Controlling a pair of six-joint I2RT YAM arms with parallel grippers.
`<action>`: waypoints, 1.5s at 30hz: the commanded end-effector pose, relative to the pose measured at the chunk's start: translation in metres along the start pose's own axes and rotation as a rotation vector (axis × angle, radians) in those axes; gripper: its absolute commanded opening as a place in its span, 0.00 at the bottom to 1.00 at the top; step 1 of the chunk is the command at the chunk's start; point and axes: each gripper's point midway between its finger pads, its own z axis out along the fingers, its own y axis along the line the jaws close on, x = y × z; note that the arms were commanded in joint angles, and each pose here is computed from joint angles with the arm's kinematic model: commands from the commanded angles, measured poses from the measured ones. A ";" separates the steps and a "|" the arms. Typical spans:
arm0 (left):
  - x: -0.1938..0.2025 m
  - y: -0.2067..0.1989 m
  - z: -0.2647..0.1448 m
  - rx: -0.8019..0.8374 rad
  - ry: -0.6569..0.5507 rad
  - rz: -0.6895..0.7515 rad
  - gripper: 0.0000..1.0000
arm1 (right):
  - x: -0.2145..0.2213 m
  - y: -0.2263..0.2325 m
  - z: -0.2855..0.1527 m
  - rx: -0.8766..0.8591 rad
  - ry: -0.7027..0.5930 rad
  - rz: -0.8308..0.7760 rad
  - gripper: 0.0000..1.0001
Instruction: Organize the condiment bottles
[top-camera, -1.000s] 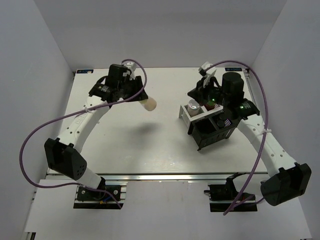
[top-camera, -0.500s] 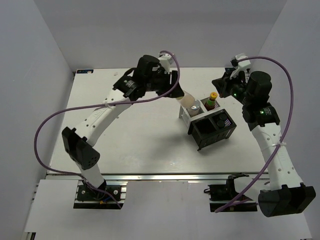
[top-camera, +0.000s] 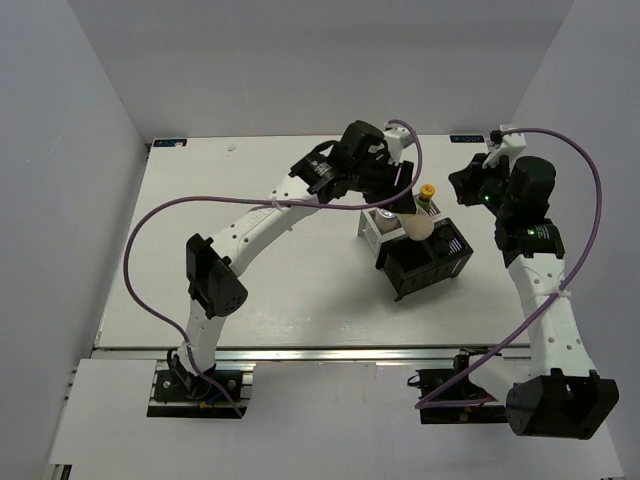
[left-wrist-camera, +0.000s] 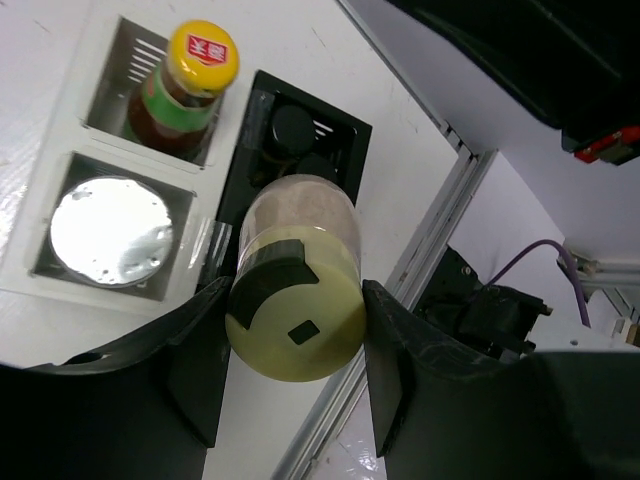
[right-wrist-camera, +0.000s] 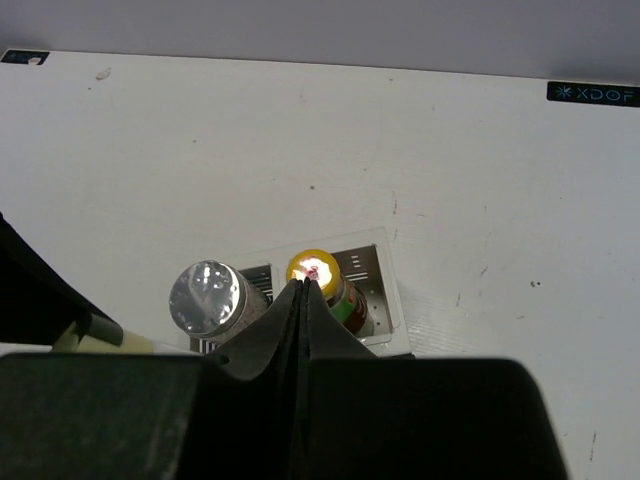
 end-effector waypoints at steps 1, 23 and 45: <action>-0.009 -0.023 -0.010 0.057 -0.019 0.039 0.00 | -0.012 -0.009 -0.009 0.037 -0.059 0.008 0.00; 0.057 0.005 0.035 -0.099 0.159 0.106 0.00 | 0.016 -0.016 -0.009 0.033 -0.024 0.010 0.00; 0.082 0.019 0.056 -0.165 0.207 0.146 0.80 | 0.030 -0.016 -0.008 0.021 -0.003 -0.002 0.00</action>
